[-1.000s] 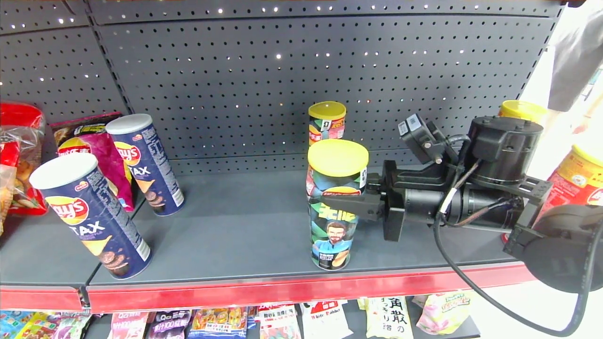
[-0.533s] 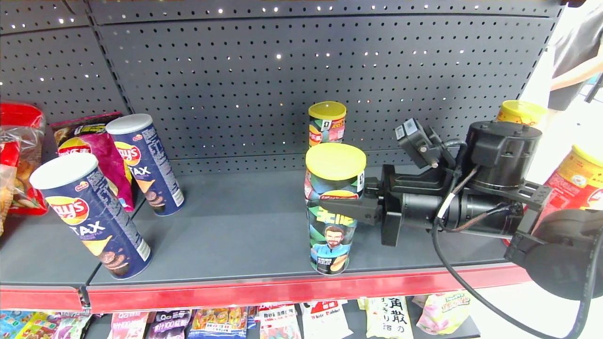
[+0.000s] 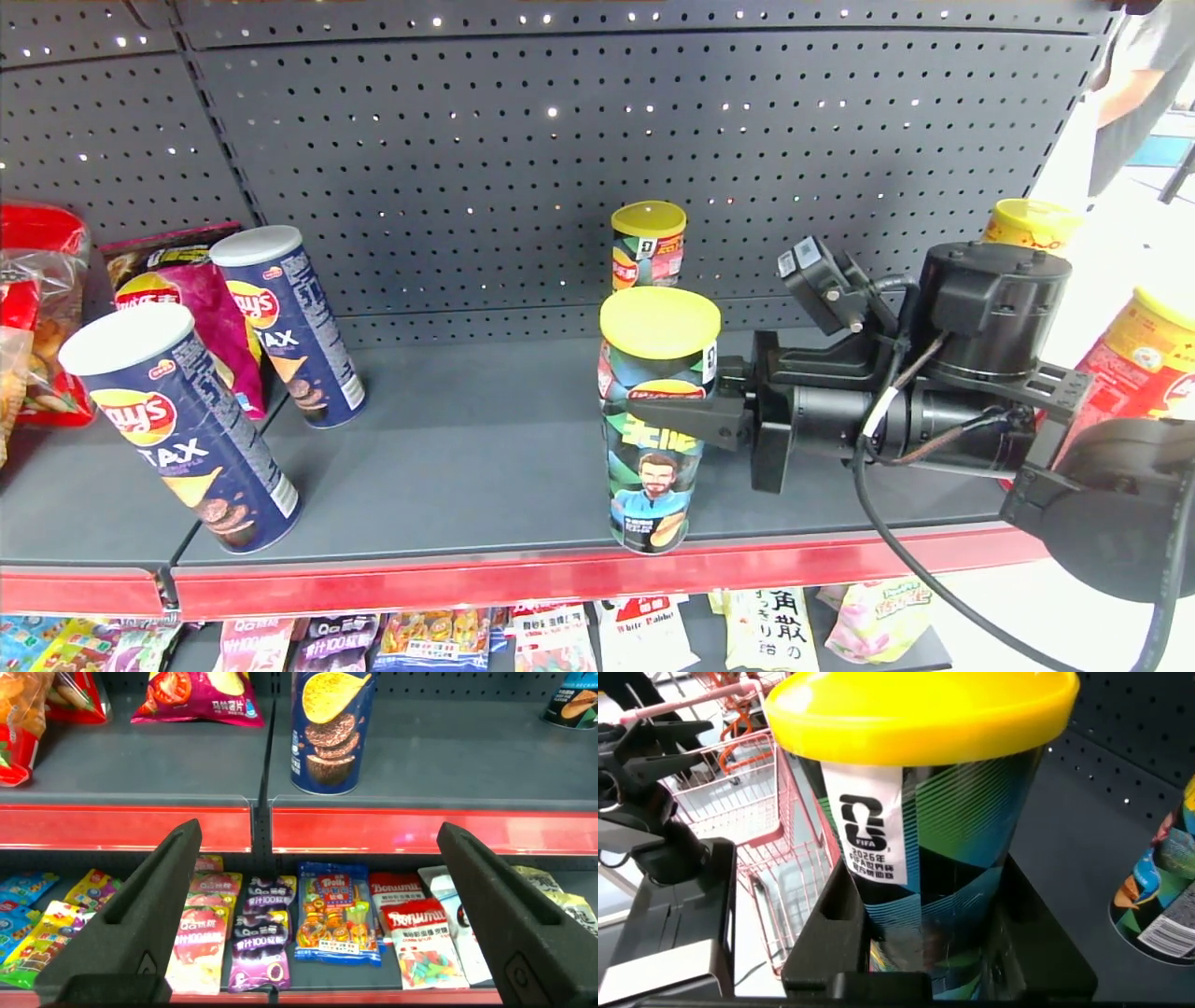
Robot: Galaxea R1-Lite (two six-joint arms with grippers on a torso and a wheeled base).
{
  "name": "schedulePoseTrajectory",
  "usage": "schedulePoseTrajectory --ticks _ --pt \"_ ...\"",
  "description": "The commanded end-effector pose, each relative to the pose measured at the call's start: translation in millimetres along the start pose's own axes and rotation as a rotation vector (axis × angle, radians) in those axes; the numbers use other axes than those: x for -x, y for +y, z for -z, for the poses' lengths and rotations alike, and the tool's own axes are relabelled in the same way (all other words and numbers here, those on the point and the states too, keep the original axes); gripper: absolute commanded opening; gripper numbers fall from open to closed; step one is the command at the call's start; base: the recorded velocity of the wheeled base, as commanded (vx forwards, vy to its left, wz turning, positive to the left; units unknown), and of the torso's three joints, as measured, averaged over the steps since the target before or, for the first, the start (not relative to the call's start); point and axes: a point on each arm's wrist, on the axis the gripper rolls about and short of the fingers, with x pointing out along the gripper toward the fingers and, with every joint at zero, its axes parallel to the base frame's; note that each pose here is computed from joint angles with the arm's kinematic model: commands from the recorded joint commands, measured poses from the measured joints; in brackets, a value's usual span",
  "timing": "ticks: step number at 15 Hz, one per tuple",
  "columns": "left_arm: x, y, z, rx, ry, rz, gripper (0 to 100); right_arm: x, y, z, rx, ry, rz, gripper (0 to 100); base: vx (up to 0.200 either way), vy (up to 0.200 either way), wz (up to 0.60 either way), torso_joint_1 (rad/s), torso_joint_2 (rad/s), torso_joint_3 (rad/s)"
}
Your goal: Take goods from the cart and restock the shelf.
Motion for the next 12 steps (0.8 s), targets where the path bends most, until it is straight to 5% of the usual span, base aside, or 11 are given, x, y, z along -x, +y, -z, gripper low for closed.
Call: schedulePoseTrajectory --ticks 1,12 --pt "0.0 0.0 0.0 0.001 0.0 -0.001 100 -6.0 -0.4 0.5 0.004 0.0 -0.01 0 0.0 0.0 0.0 0.0 0.0 0.0" --pt "0.0 0.0 0.0 0.001 0.0 -0.001 100 -11.7 -7.9 3.2 0.007 0.003 -0.004 0 0.0 0.0 0.0 0.0 0.0 0.0"
